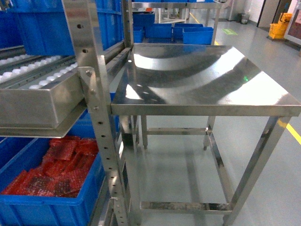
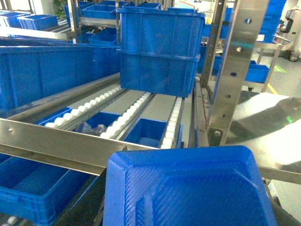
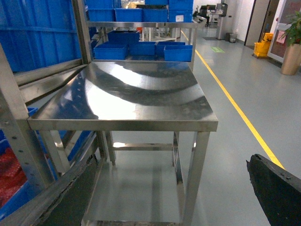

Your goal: Pick blue part to blue bin on bottom shelf

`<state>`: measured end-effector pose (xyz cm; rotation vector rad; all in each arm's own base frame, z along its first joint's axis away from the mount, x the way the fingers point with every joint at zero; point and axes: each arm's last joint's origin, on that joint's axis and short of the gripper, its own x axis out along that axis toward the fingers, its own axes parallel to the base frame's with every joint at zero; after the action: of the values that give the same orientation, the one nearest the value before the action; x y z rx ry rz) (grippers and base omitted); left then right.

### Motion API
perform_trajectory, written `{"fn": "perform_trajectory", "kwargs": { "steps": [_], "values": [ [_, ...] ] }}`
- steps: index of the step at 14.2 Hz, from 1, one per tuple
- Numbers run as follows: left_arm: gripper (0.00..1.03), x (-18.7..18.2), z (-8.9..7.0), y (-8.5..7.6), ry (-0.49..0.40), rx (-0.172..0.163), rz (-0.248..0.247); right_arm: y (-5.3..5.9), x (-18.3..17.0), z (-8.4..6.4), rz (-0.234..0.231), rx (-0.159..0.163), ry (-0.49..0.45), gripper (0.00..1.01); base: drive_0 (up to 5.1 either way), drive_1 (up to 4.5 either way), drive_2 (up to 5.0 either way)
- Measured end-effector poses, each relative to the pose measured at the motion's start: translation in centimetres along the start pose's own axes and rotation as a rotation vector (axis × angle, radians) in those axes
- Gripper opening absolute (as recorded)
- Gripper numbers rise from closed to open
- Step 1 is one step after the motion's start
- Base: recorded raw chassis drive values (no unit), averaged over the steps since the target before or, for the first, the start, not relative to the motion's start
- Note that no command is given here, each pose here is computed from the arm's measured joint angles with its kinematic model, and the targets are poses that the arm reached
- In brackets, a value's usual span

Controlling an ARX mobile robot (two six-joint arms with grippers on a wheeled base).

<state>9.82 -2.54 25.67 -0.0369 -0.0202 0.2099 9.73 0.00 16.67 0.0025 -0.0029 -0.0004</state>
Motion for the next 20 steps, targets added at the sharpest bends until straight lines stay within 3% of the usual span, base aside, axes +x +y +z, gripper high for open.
{"fn": "perform_trajectory", "kwargs": {
  "steps": [20],
  "values": [
    [0.44, 0.02, 0.00, -0.01, 0.000, 0.000, 0.001, 0.00, 0.00, -0.02, 0.000, 0.000, 0.002, 0.98, -4.9, 2.47, 2.5]
  ]
}}
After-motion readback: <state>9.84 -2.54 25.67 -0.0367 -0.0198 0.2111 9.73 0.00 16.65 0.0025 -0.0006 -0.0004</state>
